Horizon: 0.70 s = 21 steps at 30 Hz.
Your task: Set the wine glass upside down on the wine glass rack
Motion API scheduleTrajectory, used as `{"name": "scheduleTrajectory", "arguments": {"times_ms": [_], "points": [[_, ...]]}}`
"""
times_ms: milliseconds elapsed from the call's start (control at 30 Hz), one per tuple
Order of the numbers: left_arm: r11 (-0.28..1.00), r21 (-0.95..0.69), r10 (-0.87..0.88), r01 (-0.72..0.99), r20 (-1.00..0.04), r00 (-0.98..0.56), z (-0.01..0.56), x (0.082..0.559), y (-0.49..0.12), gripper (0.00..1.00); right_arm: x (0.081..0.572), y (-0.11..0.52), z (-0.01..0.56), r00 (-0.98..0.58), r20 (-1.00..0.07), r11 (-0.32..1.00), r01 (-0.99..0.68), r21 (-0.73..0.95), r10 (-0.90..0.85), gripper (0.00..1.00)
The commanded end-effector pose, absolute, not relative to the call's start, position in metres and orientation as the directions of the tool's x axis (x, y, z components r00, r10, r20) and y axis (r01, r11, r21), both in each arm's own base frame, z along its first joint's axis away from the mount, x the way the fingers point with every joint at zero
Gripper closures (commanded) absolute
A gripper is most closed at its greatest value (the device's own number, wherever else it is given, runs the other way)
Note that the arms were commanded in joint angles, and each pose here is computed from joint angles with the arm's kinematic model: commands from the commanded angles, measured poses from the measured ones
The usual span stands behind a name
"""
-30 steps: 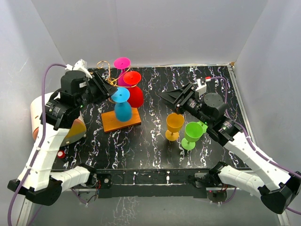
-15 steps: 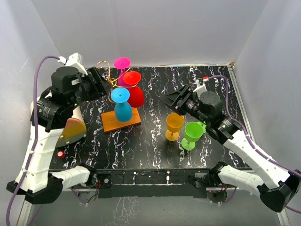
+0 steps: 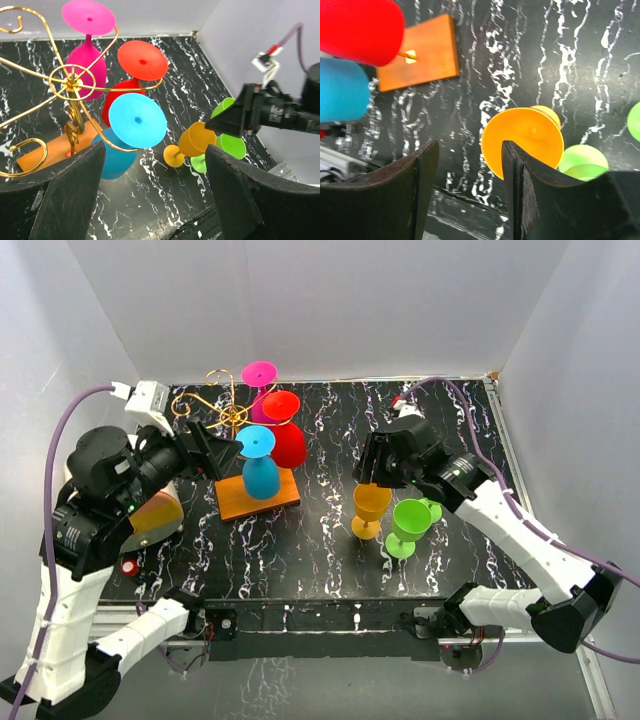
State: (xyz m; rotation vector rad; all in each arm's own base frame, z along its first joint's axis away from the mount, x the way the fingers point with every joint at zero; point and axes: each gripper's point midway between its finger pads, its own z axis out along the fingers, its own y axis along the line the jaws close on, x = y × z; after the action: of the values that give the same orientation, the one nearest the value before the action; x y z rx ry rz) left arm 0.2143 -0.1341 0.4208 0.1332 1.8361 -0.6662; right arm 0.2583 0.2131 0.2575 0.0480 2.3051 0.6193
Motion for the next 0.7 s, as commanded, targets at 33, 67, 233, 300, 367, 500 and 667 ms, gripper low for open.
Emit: {"name": "scheduleTrajectory", "arguments": {"times_ms": [33,67,233,300,367,500,667], "points": [[0.778,-0.343,-0.258,0.526,-0.938,-0.230,0.452,0.209,-0.144,0.20,0.251,0.208,0.229,-0.748,-0.664,0.967,-0.157,0.199,0.015,0.49],[0.777,-0.340,-0.260,0.529,-0.940,-0.222,0.453,0.208,-0.143,0.20,0.250,0.211,0.222,-0.753,-0.658,0.973,-0.157,0.167,-0.009,0.49],[0.780,-0.334,-0.261,0.528,-0.942,-0.210,0.454,0.205,-0.141,0.20,0.253,0.228,0.208,-0.750,-0.659,0.981,-0.164,0.103,-0.057,0.50],[0.781,-0.333,-0.260,0.529,-0.943,-0.209,0.454,0.204,-0.140,0.20,0.256,0.227,0.203,-0.752,-0.657,0.986,-0.148,0.075,-0.062,0.51],[0.782,-0.333,-0.264,0.527,-0.943,-0.205,0.455,0.204,-0.140,0.20,0.259,0.228,0.198,-0.752,-0.655,0.987,-0.147,0.061,-0.072,0.55],[0.771,-0.350,-0.298,0.532,-0.936,-0.184,0.464,0.201,-0.139,0.20,0.261,0.237,0.187,-0.745,-0.656,0.978,-0.202,0.052,-0.119,0.77],[0.734,-0.365,-0.315,0.573,-0.930,-0.190,0.476,0.196,-0.147,0.20,0.266,0.245,0.184,-0.738,-0.659,0.971,-0.235,0.044,-0.148,0.87]]}}
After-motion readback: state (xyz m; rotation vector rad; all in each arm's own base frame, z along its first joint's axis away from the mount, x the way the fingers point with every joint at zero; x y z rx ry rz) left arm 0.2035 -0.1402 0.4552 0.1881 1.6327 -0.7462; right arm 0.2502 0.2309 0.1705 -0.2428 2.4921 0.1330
